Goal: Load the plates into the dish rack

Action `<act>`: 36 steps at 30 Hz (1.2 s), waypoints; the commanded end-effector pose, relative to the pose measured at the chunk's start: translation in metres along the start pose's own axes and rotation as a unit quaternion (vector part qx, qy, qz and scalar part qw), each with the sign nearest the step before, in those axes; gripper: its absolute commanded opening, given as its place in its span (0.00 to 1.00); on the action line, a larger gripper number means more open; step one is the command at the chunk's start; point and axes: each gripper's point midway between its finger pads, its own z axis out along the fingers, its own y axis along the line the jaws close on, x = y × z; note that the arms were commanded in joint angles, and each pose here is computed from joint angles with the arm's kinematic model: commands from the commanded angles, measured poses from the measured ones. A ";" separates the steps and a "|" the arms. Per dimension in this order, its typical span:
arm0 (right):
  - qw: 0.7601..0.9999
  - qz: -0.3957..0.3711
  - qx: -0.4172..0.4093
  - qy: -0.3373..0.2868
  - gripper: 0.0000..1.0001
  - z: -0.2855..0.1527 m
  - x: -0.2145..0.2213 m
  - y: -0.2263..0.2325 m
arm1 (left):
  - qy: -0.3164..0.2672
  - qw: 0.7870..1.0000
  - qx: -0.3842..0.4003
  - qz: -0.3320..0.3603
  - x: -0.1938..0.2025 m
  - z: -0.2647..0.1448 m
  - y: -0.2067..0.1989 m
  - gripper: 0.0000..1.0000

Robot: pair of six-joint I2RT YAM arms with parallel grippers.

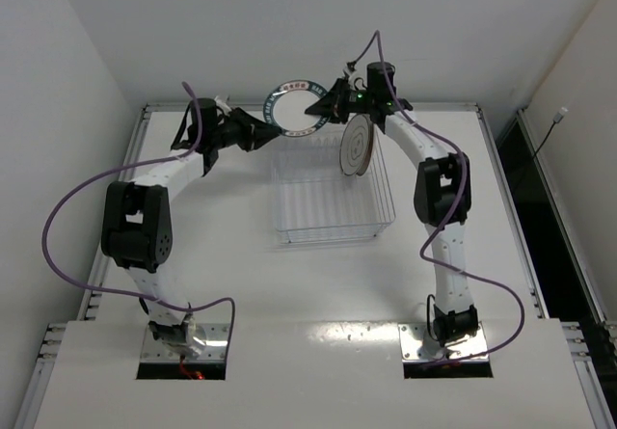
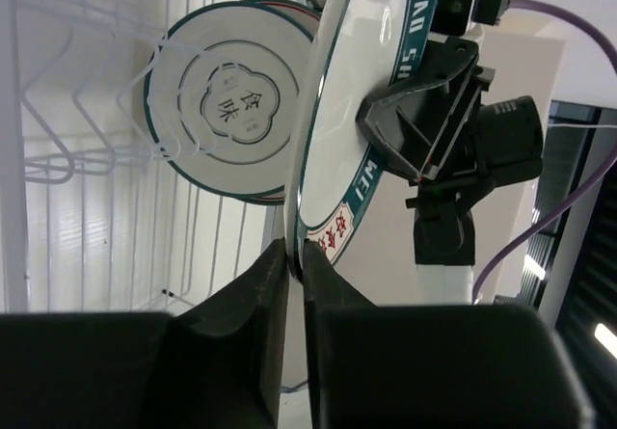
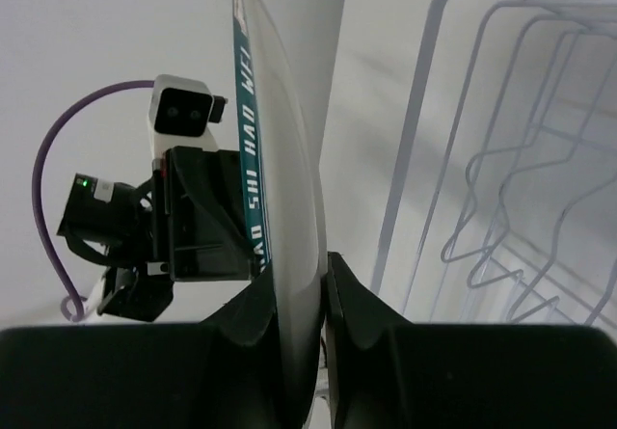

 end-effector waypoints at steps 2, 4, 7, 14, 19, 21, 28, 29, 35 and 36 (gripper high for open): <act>0.998 -0.061 -0.003 -0.020 0.00 -0.020 0.001 0.056 | 0.019 0.998 0.043 0.040 0.011 -0.006 -0.030 0.23; 0.996 -0.069 0.029 -0.039 0.00 -0.035 -0.006 0.066 | 0.021 0.998 0.036 0.039 0.011 -0.003 -0.023 1.00; 0.985 -0.112 0.104 -0.079 0.00 -0.069 -0.020 0.083 | 0.014 0.998 0.010 0.061 0.005 -0.001 -0.021 1.00; 0.877 -0.208 0.408 -0.145 0.00 -0.157 -0.021 0.051 | -0.057 0.976 -0.135 0.161 -0.031 -0.016 -0.013 1.00; 0.802 -0.243 0.534 -0.108 0.00 -0.177 0.006 0.022 | -0.116 0.941 -0.252 0.193 -0.054 -0.047 0.010 1.00; 0.783 -0.268 0.553 -0.093 0.00 -0.171 0.011 0.022 | -0.129 0.931 -0.274 0.202 -0.058 -0.057 0.012 1.00; 0.701 -0.328 0.630 -0.056 0.00 -0.161 0.020 -0.001 | -0.165 0.906 -0.324 0.216 -0.069 -0.080 0.014 1.00; 0.697 -0.328 0.635 -0.056 0.00 -0.159 0.019 -0.007 | -0.165 0.906 -0.324 0.216 -0.069 -0.080 0.014 1.00; 0.692 -0.330 0.640 -0.043 0.00 -0.150 0.014 -0.028 | -0.153 0.909 -0.325 0.212 -0.065 -0.077 0.022 1.00; 0.692 -0.330 0.640 -0.043 0.00 -0.146 0.012 -0.034 | -0.153 0.909 -0.325 0.212 -0.065 -0.077 0.022 1.00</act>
